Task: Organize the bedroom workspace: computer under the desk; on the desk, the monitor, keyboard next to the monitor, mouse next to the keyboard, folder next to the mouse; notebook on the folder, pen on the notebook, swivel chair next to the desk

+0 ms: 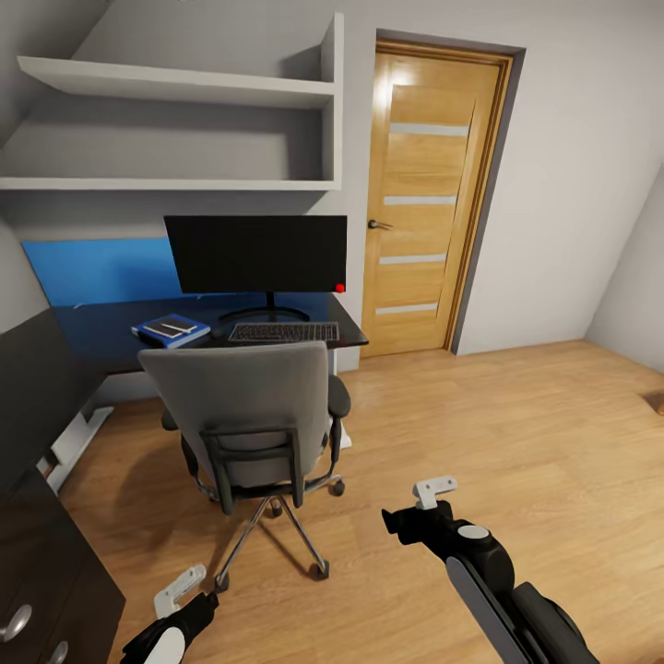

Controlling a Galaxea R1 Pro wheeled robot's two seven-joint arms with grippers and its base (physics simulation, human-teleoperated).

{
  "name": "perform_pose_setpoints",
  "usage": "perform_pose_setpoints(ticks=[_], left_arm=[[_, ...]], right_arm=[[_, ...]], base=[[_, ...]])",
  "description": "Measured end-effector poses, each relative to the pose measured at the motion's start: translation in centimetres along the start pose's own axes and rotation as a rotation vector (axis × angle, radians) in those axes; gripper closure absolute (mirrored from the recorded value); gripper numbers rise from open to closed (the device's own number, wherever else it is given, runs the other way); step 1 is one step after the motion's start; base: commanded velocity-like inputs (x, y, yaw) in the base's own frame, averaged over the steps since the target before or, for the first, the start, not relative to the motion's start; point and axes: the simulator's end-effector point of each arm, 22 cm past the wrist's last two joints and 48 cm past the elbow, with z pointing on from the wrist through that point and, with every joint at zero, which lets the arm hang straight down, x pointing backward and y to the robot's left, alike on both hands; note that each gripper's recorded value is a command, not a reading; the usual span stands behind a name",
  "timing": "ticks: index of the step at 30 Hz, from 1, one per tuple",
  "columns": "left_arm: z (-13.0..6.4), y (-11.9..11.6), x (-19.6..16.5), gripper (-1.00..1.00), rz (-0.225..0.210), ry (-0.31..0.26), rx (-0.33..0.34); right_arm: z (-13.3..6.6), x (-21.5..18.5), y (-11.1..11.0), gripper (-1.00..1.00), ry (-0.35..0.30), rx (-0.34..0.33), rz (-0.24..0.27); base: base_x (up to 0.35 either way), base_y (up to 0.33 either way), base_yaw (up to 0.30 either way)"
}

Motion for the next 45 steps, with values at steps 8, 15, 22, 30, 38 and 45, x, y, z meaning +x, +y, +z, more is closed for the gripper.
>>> perform_pose_setpoints(ticks=[8,15,22,30,38,45], left_arm=[[-0.8,0.4,0.2,-1.00,0.008,0.023,-0.020],[-1.8,0.1,-0.3,-1.00,0.011,0.028,-0.023],[-2.8,-0.3,-0.9,-1.00,0.013,0.030,-0.022],[-3.9,-1.3,-1.3,-1.00,0.019,0.041,0.002],[-4.1,-3.3,-0.5,-1.00,0.051,0.086,0.093],[-4.2,-3.6,-0.4,-1.00,0.055,0.090,0.104]], right_arm=[[-0.8,-1.1,-0.1,-1.00,0.006,-0.001,-0.005],[-1.7,-1.8,-1.7,-1.00,0.010,0.020,-0.025],[-2.5,-2.3,-3.0,-1.00,0.023,0.037,-0.039],[-3.2,-2.1,-3.1,-1.00,0.047,0.038,-0.039],[-3.3,0.0,-2.8,-1.00,0.080,0.033,-0.033],[-3.3,0.3,-2.7,-1.00,0.085,0.032,-0.032]], base=[[0.000,0.000,0.000],[0.000,0.000,0.000],[0.000,0.000,0.000],[0.000,0.000,0.000],[0.000,0.000,0.000],[0.000,0.000,0.000]])
